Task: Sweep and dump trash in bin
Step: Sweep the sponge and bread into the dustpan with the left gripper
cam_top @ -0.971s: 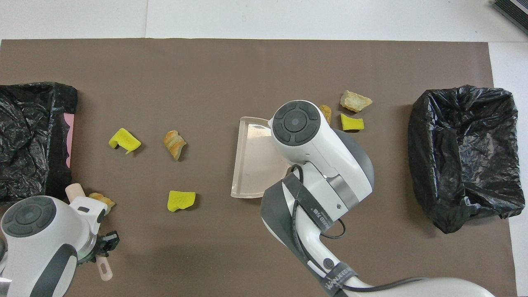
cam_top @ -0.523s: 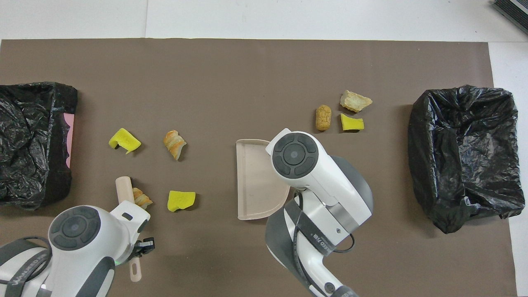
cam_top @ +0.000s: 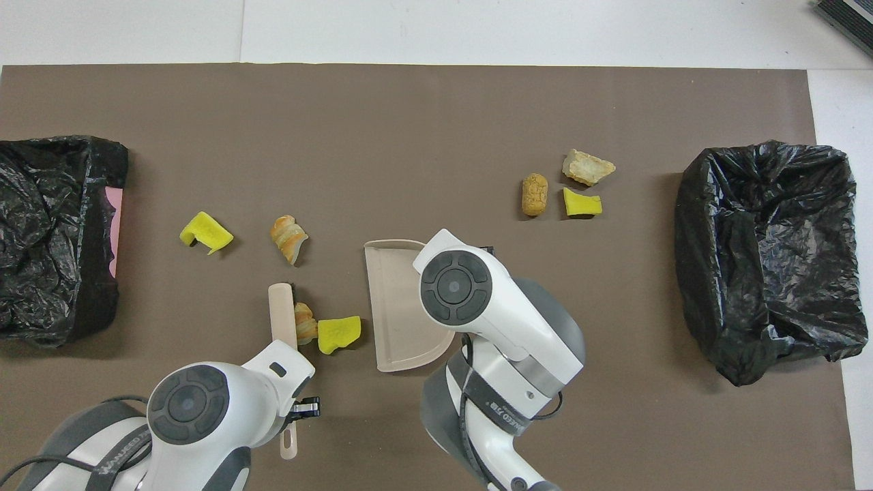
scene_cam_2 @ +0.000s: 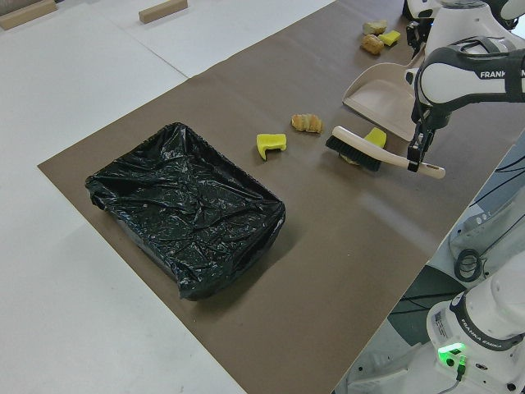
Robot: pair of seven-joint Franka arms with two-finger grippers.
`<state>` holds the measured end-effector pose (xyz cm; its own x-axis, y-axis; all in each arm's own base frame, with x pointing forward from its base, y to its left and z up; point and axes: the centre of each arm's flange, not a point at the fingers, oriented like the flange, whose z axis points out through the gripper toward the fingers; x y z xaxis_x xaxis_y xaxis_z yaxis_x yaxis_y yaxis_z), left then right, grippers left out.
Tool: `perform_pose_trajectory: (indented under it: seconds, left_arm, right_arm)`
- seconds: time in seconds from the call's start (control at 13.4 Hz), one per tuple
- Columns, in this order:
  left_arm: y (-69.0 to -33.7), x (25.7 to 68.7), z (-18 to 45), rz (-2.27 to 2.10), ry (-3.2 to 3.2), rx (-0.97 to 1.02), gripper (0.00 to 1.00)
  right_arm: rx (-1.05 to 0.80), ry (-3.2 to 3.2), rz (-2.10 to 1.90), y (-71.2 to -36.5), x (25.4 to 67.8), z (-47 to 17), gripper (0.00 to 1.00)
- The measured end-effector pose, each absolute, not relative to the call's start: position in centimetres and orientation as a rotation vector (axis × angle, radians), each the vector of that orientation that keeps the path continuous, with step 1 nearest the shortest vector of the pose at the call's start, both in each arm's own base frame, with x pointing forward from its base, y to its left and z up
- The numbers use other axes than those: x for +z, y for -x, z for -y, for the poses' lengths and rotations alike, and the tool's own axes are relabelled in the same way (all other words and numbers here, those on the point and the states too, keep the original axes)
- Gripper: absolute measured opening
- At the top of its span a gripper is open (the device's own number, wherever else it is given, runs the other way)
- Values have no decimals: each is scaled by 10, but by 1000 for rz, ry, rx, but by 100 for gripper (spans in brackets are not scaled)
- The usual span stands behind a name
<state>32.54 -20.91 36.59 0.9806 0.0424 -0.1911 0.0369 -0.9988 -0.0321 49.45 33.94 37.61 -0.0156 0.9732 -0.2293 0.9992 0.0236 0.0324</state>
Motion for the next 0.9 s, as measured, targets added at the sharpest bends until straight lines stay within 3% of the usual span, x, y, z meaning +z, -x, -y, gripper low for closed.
perform_pose_trajectory:
  seconds: [0.37,0.9]
  left_arm:
    - [-324,363,244,1,3151,294,26]
    - [-342,400,307,-109,3227,238,26]
  right_arm:
    - [-165,-2097,-2075,-495,365,-349,33]
    - [-209,-2090,-2050,-491,367,-351,33]
